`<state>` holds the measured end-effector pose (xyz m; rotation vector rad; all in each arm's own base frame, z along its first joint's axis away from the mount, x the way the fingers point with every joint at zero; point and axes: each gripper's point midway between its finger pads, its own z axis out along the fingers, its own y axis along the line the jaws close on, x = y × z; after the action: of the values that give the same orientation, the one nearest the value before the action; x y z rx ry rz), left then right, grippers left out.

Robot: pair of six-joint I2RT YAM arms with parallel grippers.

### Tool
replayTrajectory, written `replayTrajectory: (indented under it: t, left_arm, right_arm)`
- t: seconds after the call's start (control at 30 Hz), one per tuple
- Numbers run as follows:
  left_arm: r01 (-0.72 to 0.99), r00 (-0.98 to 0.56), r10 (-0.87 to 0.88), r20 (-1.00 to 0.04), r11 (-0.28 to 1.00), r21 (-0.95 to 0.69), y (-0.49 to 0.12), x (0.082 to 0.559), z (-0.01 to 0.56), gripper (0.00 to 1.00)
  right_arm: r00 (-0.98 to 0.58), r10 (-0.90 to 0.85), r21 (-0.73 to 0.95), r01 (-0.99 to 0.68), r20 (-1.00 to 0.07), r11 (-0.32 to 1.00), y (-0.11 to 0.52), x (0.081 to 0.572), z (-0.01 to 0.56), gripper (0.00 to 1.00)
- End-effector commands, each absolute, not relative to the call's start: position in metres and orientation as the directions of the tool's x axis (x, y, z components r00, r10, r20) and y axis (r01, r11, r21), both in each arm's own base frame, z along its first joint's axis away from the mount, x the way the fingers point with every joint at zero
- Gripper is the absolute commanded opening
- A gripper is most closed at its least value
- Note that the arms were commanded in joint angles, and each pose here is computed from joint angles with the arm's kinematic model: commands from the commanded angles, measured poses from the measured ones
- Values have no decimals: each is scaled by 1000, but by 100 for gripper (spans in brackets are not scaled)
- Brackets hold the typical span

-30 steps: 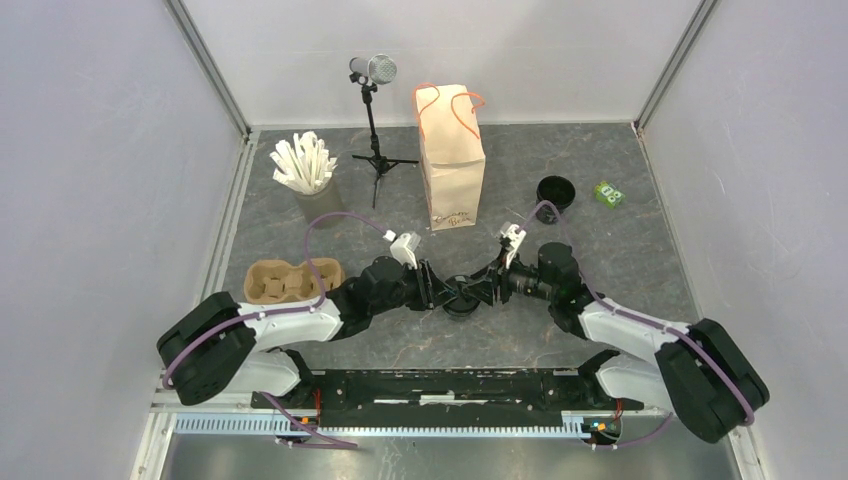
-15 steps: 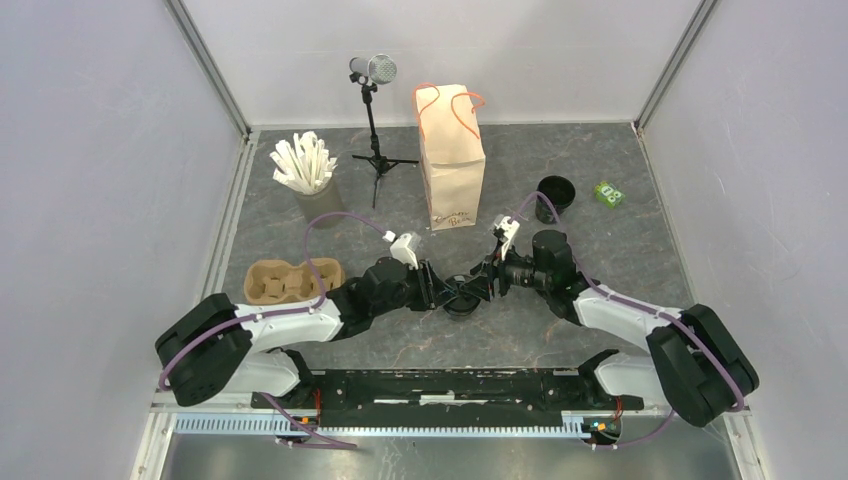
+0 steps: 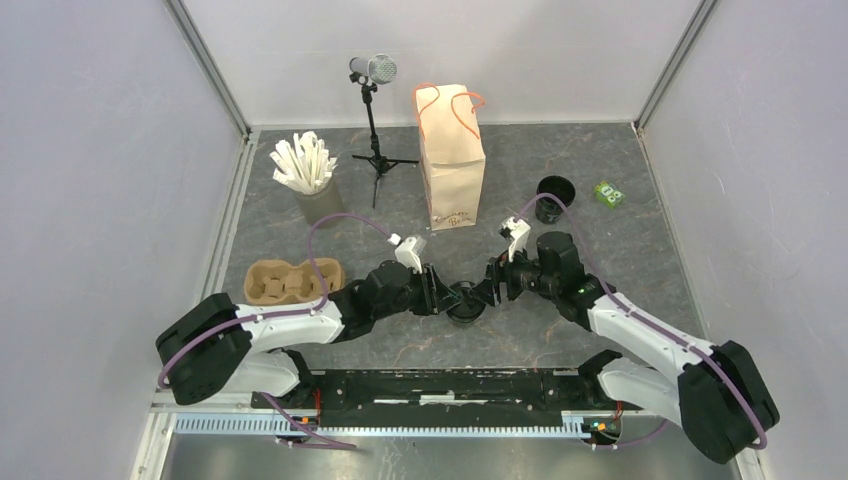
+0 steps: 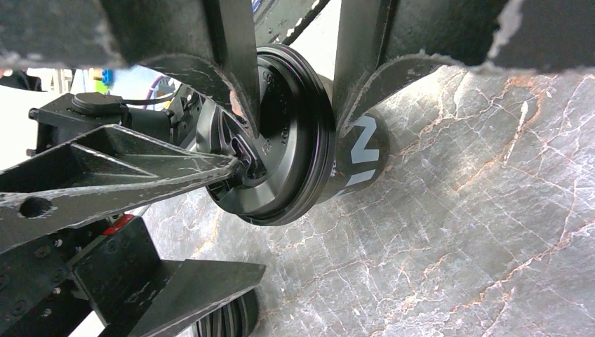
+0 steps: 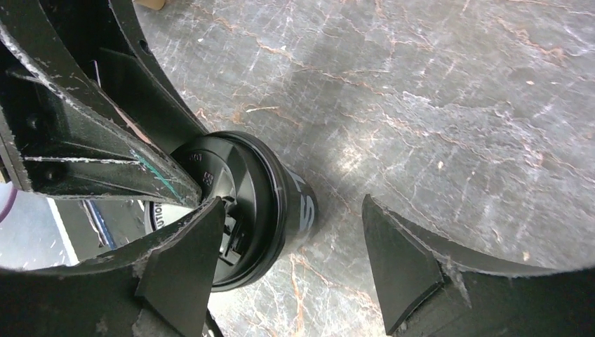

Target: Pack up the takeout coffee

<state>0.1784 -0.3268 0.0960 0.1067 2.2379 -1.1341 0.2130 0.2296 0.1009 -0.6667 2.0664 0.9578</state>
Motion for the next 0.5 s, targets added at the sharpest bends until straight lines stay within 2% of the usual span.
replayTrajectory:
  t: [0.0, 0.17, 0.27, 0.33, 0.47]
  left_arm:
    - [278, -874, -50, -484, 766, -580, -292, 150, 35, 45]
    - [285, -871, -45, -489, 764, -579, -293, 151, 36, 45]
    - [287, -870, -46, -491, 763, -580, -293, 151, 37, 45]
    - [287, -870, -46, -491, 762, -580, -293, 150, 37, 45]
    - [288, -869, -46, -492, 762, -581, -293, 150, 37, 46]
  right_arm:
    - [-586, -123, 388, -664, -801, 640, 220, 217, 120, 79]
    - [-570, -103, 380, -660, -815, 648, 214, 212, 132, 73]
    - [-556, -96, 394, -690, -826, 608, 219, 205, 141, 65]
    - [-540, -79, 408, -717, -838, 565, 223, 198, 149, 57]
    - [-485, -27, 413, -772, -874, 484, 233, 185, 172, 31]
